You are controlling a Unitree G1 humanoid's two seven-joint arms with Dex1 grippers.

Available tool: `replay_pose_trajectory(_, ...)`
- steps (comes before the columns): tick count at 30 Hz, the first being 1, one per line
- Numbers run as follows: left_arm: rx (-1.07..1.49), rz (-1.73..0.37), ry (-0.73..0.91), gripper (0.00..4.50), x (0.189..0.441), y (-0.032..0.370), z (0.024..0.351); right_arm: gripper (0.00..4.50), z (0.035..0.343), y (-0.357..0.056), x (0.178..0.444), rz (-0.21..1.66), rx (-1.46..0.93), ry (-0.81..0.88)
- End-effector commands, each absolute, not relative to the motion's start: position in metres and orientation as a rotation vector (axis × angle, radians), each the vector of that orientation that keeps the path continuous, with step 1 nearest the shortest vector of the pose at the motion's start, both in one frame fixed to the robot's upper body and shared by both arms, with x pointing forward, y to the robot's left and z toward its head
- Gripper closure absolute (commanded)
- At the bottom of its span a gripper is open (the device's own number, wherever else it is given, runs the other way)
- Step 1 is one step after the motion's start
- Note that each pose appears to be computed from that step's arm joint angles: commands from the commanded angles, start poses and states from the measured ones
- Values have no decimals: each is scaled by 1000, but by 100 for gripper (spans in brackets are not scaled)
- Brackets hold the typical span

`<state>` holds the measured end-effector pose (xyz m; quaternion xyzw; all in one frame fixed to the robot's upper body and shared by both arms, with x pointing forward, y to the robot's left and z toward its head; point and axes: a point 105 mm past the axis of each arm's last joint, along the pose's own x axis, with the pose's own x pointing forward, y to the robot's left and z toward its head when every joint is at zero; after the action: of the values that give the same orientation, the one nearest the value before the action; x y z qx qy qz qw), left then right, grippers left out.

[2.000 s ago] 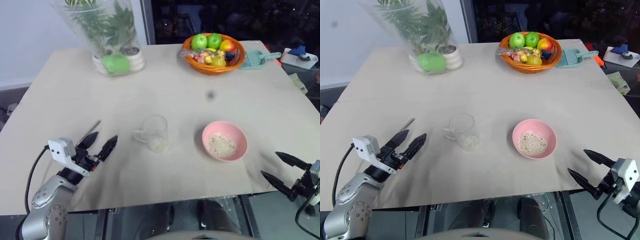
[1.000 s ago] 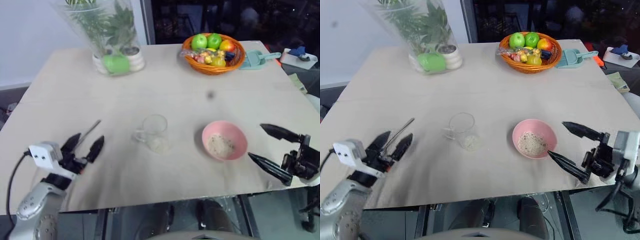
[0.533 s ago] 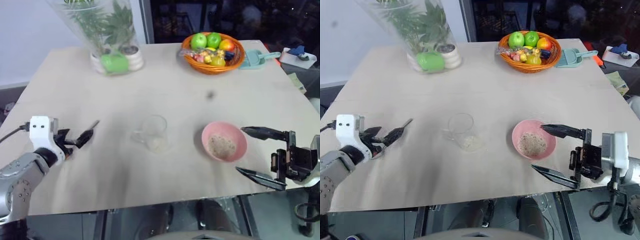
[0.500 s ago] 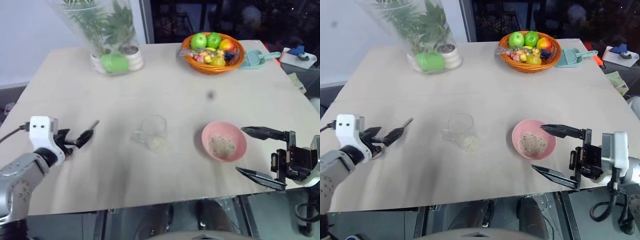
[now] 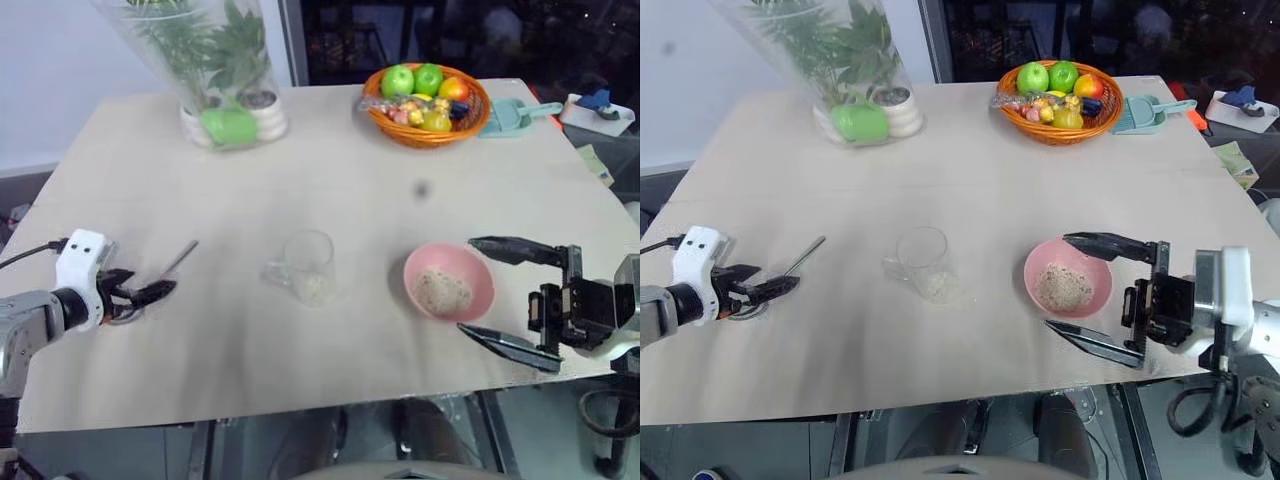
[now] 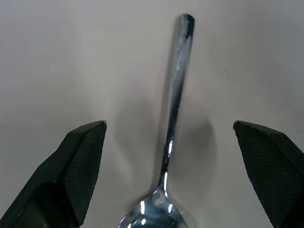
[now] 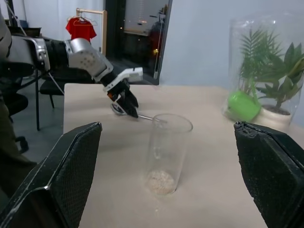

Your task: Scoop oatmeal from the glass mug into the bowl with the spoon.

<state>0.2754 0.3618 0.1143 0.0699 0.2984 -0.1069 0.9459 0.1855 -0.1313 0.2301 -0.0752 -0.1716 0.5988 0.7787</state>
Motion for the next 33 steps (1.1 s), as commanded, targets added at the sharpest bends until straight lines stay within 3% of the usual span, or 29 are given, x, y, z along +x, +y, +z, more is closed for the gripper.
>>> replay_pose_trajectory(1,166,-215,628,5,278,367,116,0,240,-126,181,1316,-161,-404)
replay_pose_trajectory(2,164,-217,644,5,279,368,112,0,239,-126,181,1317,-162,-402)
replay_pose_trajectory(5,139,-183,688,81,283,378,96,0,239,-128,185,1306,-157,-399)
replay_pose_trajectory(9,119,-181,707,230,287,381,83,0,237,-131,186,1301,-156,-394)
replay_pose_trajectory(13,116,-211,687,416,289,379,81,0,235,-133,187,1292,-158,-391)
replay_pose_trajectory(14,108,-221,672,443,290,377,83,0,235,-133,188,1287,-160,-390)
replay_pose_trajectory(33,82,-292,345,443,305,333,135,0,244,-136,196,1251,-106,-426)
